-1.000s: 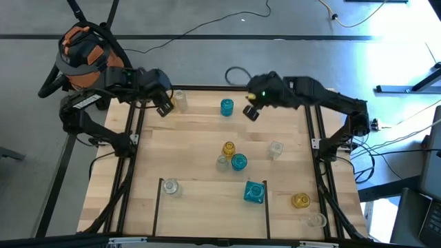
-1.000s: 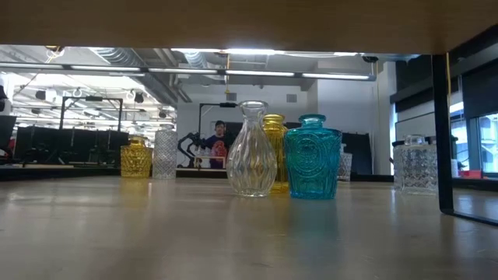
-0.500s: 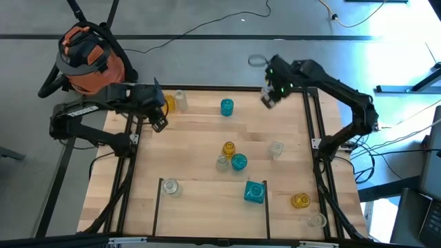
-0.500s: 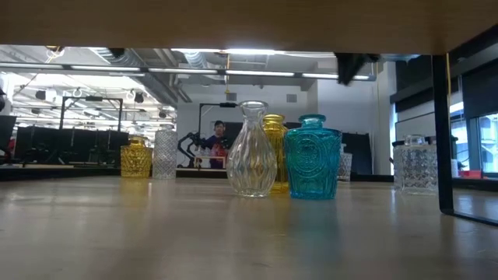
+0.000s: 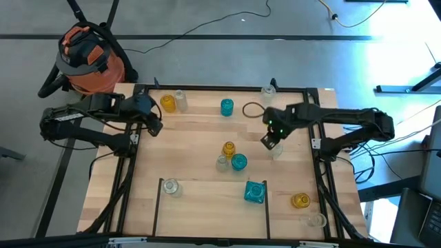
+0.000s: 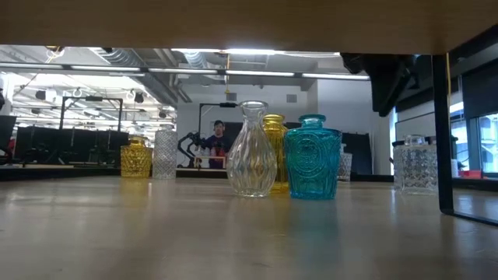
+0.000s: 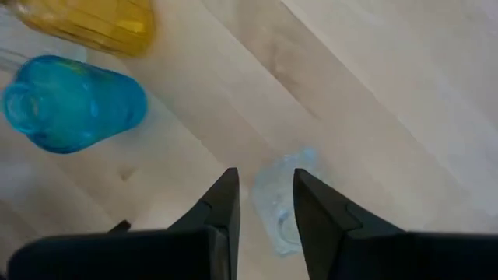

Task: Sort vases onto shelf
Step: Put the transparent vase on the shelf, then put the yellow vase on the shelf

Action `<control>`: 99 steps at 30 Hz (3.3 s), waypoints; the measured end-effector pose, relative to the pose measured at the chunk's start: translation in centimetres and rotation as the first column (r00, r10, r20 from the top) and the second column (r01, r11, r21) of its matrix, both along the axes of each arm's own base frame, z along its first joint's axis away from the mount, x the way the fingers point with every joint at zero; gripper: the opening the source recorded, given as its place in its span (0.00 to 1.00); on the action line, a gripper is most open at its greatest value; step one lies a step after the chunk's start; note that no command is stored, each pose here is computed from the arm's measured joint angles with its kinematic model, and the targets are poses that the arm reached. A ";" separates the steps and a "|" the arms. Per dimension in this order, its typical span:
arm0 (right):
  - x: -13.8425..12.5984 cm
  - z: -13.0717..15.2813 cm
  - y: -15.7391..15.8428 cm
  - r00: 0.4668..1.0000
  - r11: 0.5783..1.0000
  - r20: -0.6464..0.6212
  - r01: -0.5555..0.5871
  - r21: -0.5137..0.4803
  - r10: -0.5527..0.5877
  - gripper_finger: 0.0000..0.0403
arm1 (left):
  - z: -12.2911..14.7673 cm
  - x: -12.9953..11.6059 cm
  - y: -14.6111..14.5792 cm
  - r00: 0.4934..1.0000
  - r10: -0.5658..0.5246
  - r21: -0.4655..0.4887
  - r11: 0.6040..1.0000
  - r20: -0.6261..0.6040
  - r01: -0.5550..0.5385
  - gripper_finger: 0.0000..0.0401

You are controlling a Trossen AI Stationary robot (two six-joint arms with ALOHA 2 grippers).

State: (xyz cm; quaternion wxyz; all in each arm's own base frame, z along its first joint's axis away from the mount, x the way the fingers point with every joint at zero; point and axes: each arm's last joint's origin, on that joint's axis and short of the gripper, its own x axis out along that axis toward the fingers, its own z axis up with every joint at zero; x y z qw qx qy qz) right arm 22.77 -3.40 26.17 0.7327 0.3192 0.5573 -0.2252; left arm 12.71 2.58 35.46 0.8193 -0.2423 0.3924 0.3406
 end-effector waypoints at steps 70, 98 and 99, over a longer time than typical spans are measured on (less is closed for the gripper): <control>4.3 10.1 1.2 0.996 0.976 0.035 -0.076 -0.203 0.085 0.00 | -0.1 2.4 0.2 0.971 -0.236 0.113 0.964 -0.045 0.240 0.32; -2.9 6.1 14.5 0.944 0.971 -0.231 0.212 -0.114 -0.233 0.72 | -0.4 2.6 0.3 0.963 -0.263 0.130 0.954 -0.064 0.269 0.32; -3.4 5.5 15.1 0.935 0.966 -0.252 0.226 -0.122 -0.250 0.75 | -0.6 2.6 0.3 0.961 -0.268 0.132 0.952 -0.070 0.275 0.32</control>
